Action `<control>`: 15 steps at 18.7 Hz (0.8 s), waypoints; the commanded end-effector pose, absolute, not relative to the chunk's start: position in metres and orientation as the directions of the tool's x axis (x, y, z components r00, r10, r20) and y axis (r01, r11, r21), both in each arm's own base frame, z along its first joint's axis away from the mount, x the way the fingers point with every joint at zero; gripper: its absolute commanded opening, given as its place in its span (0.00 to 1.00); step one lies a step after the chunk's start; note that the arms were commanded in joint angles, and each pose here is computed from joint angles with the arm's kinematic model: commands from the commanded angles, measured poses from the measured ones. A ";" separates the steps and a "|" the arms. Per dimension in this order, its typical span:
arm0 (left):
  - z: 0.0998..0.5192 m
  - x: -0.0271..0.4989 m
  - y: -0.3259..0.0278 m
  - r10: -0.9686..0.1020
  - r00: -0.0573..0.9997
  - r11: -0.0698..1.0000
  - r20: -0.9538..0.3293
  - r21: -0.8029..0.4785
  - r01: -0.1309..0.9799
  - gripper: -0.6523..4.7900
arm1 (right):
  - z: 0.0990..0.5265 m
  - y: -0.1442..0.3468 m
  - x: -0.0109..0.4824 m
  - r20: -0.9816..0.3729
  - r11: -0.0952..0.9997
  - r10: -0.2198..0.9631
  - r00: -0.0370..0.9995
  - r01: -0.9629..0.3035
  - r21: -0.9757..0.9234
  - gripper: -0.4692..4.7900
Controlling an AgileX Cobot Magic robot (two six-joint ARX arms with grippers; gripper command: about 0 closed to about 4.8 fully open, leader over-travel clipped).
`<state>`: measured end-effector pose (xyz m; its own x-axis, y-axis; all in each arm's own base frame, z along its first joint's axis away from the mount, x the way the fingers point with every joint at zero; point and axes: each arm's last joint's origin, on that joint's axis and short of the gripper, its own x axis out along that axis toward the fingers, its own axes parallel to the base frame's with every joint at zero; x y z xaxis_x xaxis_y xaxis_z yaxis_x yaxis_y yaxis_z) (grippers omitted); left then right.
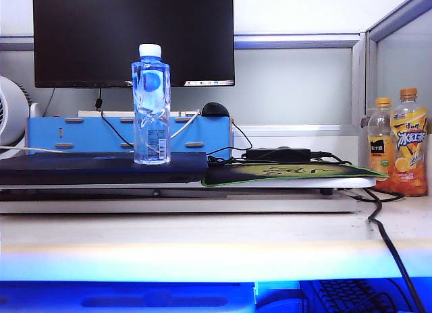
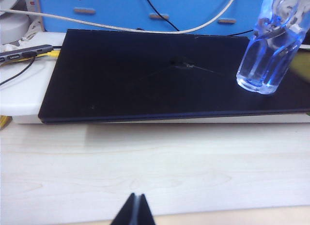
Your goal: Pick up the mineral water bottle and place it on the laptop.
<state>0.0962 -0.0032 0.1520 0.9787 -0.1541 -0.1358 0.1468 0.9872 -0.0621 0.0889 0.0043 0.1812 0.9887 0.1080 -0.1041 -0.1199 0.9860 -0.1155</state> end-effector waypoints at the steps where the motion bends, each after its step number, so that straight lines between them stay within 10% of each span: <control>1: 0.152 0.096 -0.003 -0.160 0.977 0.986 -0.139 -0.062 0.152 0.12 | 0.169 0.004 0.092 -0.135 0.987 0.100 0.986 -0.115 -0.110 0.09; 15: 0.152 0.096 -0.003 -0.160 0.977 0.986 -0.140 -0.063 0.152 0.12 | 0.150 -0.002 0.095 -0.196 1.000 -0.005 0.981 0.006 0.004 0.09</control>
<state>0.0962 -0.0032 0.1520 0.9787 -0.1537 -0.1358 0.1464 0.9873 -0.0621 0.0948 -0.0023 0.1512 0.9823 -0.0059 -0.1871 0.0056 1.0000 -0.0024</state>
